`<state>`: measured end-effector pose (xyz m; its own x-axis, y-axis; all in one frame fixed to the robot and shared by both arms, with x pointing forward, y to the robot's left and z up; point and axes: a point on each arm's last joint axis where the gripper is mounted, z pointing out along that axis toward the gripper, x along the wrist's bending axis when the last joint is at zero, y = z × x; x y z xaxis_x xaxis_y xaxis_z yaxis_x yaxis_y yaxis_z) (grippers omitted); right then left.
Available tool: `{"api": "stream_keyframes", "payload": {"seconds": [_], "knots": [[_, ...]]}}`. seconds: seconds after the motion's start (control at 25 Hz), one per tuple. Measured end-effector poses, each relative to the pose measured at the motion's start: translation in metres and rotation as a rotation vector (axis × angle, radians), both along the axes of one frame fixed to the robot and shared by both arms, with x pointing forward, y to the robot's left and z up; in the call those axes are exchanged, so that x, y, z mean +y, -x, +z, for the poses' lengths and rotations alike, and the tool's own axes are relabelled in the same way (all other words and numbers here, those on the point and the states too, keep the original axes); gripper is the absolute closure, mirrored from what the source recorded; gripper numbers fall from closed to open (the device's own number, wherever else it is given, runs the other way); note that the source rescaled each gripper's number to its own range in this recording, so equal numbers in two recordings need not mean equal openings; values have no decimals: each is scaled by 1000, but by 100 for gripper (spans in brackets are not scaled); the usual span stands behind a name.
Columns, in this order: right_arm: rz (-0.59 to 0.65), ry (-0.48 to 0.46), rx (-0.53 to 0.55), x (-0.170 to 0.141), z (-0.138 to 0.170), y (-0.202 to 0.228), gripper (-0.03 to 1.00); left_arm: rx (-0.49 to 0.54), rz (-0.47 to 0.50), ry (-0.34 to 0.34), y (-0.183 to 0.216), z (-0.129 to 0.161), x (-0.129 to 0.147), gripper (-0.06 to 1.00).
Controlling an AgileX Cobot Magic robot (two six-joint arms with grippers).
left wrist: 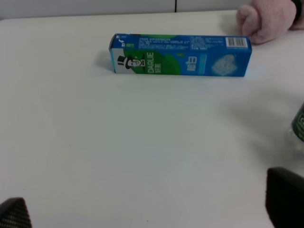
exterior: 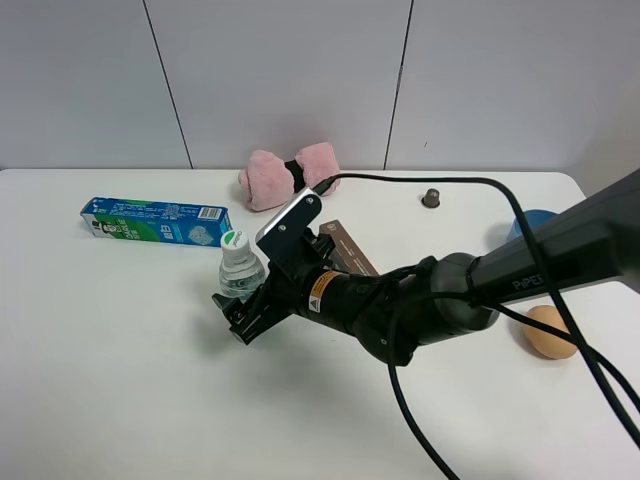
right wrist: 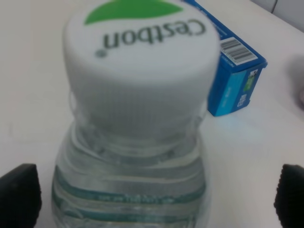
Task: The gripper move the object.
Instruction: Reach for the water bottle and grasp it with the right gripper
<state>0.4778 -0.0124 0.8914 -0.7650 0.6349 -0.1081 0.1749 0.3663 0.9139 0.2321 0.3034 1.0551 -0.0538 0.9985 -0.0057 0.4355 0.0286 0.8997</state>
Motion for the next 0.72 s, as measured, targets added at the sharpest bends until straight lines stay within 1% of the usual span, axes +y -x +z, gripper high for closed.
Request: {"api": "stream_keyframes", "payload": {"seconds": [0.08,0.16,0.28,0.44,0.72], "knots": [[-3,-11,9,0,-3,0,-3,0,0,0,0,0,0,-6],[-9,-43,18,2,-8,0,-3,0,0,0,0,0,0,-6],[-30,-122,41,3,-16,-1,-3,0,0,0,0,0,0,-6],[-51,-201,68,5,-15,-2,-3,0,0,0,0,0,0,-6],[-52,-224,104,5,-16,-1,-3,0,0,0,0,0,0,-6]]}}
